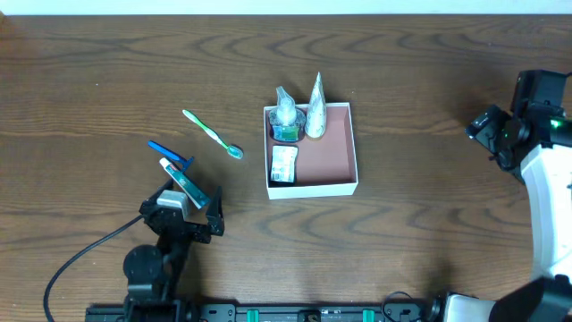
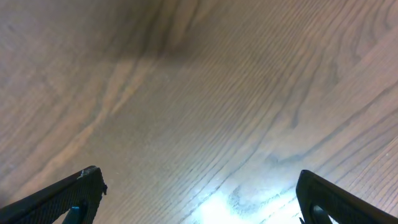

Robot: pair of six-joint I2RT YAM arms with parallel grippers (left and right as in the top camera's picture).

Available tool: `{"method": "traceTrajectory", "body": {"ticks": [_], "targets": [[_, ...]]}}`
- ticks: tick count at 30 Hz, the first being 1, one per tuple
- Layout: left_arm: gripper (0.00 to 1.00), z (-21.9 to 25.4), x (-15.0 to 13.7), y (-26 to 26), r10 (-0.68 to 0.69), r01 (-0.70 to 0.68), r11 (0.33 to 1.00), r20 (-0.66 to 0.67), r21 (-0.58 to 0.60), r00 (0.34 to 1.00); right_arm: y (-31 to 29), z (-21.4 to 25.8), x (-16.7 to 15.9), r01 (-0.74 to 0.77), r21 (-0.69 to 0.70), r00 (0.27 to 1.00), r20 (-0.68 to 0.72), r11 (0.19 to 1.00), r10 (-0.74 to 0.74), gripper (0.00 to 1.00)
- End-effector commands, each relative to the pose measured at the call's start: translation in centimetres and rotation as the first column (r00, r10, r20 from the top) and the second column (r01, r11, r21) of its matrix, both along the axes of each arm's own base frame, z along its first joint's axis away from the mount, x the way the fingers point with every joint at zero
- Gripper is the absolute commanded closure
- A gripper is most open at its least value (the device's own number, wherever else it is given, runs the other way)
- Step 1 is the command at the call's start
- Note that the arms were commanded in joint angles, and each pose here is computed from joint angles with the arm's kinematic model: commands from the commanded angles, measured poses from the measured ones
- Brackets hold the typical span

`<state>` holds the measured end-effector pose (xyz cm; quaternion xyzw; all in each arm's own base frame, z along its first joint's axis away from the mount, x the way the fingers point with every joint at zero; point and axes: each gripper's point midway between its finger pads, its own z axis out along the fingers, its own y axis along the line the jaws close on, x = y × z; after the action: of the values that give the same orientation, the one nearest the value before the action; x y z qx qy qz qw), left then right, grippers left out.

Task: Pack container
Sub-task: 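Retract the right gripper to the right side, then reach the left gripper to the Colgate toothpaste tube and grasp it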

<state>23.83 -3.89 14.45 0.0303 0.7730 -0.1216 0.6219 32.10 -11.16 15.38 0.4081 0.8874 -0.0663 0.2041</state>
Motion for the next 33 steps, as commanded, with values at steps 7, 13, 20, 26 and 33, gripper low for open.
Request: {"method": "traceTrajectory", "body": {"ticks": [7, 13, 20, 26, 33], "targets": [[0.02, 5.2, 1.8, 0.2, 0.024, -0.041, 0.997, -0.280, -0.058, 0.960, -0.1, -0.8, 0.1, 0.002, 0.011, 1.000, -0.024, 1.000, -0.002, 0.01], [0.02, 6.4, 3.7, -1.7, -0.101, 0.062, 0.994, -0.500, -0.094, 0.860, -0.1, -0.8, 0.1, 0.002, 0.012, 1.000, -0.024, 1.000, -0.002, 0.01], [0.02, 5.0, 4.5, -4.2, -0.258, 0.156, 0.963, -0.590, -0.219, 0.765, -0.1, -0.8, 0.1, 0.002, 0.012, 1.000, -0.024, 1.000, -0.002, 0.01], [0.02, 1.4, 4.8, -3.1, -0.178, 0.025, 0.975, -0.716, -0.219, 0.675, -0.1, -0.8, 0.1, 0.002, 0.012, 1.000, -0.024, 1.000, -0.002, 0.01], [0.02, -4.6, 5.0, 0.5, 0.070, -0.271, 0.960, -0.874, -0.072, 0.481, -0.1, -0.8, 0.1, 0.002, 0.011, 1.000, -0.024, 1.000, -0.002, 0.01]]}}
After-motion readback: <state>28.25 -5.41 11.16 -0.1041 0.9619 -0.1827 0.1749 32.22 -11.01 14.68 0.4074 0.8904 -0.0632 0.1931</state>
